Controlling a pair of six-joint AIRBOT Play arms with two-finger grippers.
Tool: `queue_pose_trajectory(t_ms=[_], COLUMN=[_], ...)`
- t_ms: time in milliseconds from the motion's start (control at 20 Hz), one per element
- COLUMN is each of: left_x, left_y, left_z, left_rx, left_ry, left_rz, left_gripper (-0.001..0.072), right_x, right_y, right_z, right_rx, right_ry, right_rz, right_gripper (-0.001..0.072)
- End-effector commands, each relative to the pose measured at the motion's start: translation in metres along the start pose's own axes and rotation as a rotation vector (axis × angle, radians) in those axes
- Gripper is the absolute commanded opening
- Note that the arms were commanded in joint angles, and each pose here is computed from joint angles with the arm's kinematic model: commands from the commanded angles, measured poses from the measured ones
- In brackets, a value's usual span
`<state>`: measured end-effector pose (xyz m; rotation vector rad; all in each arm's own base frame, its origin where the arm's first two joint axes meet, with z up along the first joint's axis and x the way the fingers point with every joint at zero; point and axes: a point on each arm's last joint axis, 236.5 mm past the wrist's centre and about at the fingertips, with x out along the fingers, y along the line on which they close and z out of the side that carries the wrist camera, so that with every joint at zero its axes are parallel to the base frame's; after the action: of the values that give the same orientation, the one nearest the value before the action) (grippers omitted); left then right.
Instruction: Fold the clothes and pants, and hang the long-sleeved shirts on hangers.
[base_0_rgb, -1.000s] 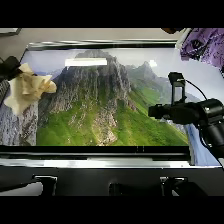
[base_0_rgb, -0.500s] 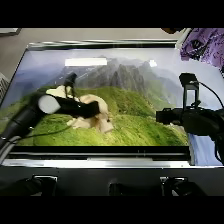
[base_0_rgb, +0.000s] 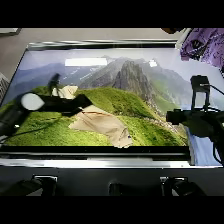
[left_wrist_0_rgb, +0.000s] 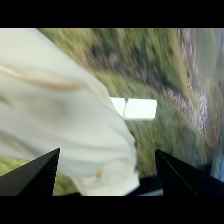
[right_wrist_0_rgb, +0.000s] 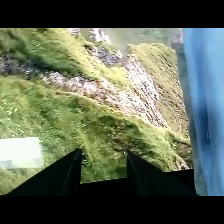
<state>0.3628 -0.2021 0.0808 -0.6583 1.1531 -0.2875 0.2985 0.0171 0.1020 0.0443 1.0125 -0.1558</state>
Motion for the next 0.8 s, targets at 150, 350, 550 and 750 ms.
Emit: queue_pose_trajectory(t_ms=[150,350,550,750], left_x=[-0.104,-0.126,-0.141,-0.141], left_y=[0.102,0.14,0.164,0.191], left_z=[0.057,0.072,0.078,0.076], left_rx=[-0.073,-0.175,-0.241,-0.293], left_ry=[-0.159,-0.216,-0.253,-0.217], left_rz=[0.117,0.157,0.18,0.204], left_gripper=[0.072,0.072,0.072,0.072], right_x=[0.075,0.105,0.127,0.134], right_y=[0.117,0.161,0.188,0.206], right_z=[-0.074,-0.117,-0.147,-0.162], right_rx=[0.305,0.288,0.233,0.221], right_ry=[0.355,0.523,0.581,0.603], right_rz=[0.519,0.583,0.554,0.557], right_gripper=[0.0555,0.0554,0.0554,0.0432])
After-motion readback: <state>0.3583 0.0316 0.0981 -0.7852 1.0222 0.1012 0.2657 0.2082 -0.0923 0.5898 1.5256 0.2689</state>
